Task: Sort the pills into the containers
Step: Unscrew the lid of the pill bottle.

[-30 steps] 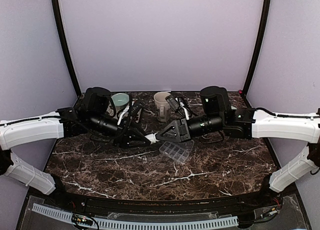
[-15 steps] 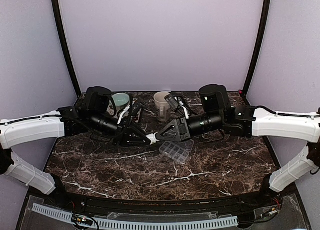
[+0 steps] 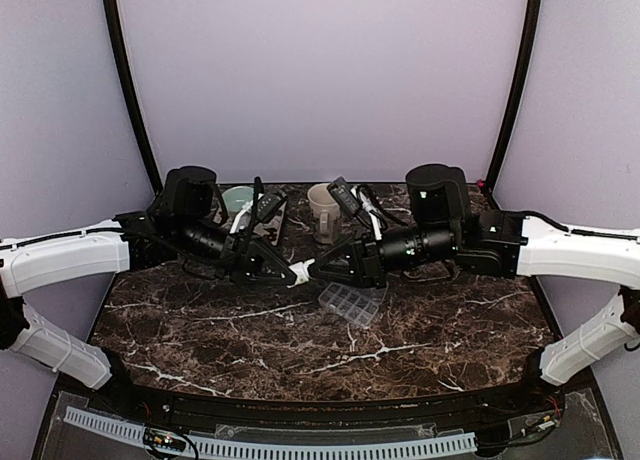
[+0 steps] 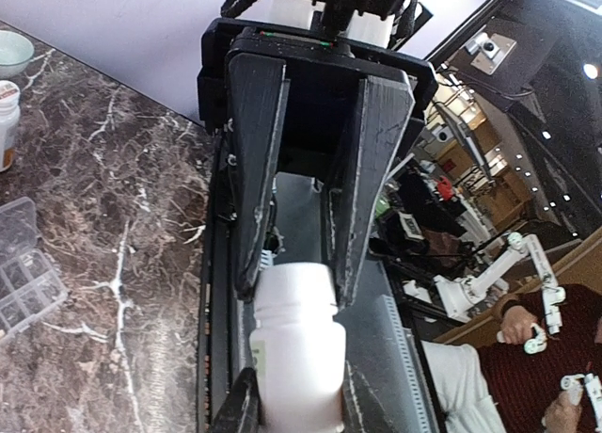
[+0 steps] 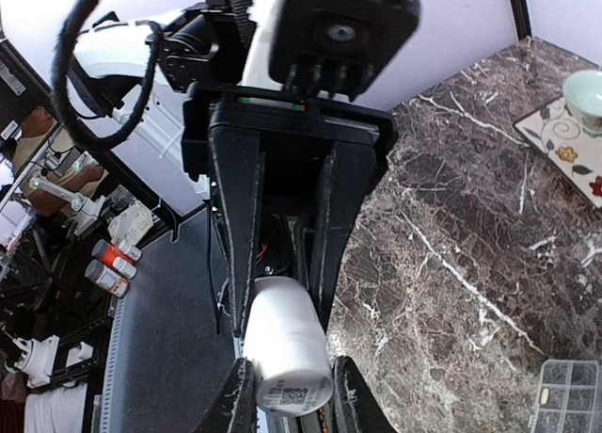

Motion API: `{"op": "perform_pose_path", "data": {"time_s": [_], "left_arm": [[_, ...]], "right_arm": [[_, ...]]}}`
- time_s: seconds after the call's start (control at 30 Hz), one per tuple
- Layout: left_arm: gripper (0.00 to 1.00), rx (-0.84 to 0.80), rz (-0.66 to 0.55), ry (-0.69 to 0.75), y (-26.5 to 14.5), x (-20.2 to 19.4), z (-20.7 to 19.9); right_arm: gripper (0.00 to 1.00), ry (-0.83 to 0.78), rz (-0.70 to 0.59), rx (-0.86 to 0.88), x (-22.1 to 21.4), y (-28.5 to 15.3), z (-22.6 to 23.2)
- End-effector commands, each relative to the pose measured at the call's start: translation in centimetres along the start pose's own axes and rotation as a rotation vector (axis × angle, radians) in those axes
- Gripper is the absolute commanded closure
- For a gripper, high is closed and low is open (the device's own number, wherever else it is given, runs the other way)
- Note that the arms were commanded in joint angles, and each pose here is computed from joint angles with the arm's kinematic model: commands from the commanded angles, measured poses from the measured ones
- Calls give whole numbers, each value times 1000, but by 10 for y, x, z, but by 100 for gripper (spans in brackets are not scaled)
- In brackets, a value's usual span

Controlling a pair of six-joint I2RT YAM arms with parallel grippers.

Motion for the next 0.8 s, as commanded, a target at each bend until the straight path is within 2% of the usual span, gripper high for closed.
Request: {"op": "perform_pose_path", "data": {"time_s": [0.0, 0.23, 0.37, 0.5, 0.77], "left_arm": [[100, -199, -64, 129, -3, 34, -37], [100, -241, -67, 123, -6, 38, -45], [100, -190, -68, 123, -5, 36, -39], [100, -86, -75, 141, -3, 33, -30], [100, 92, -95, 200, -4, 27, -15]], "right_arm": [[100, -207, -30, -19, 1, 12, 13], [100, -263, -30, -37, -2, 16, 13], [68, -238, -55, -46, 2, 14, 15], [47, -195, -119, -31, 11, 4, 18], [42, -77, -202, -7, 19, -15, 20]]}}
Point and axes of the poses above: each gripper's point midway between its finger pads, its own y axis out along the fingers, its own z axis along the line the jaws close on, x = y × z, the point moved 9 cm from there along -y, back along the fingers, and after that the axes turned 2 degrees about y, right-handed, at the moved point
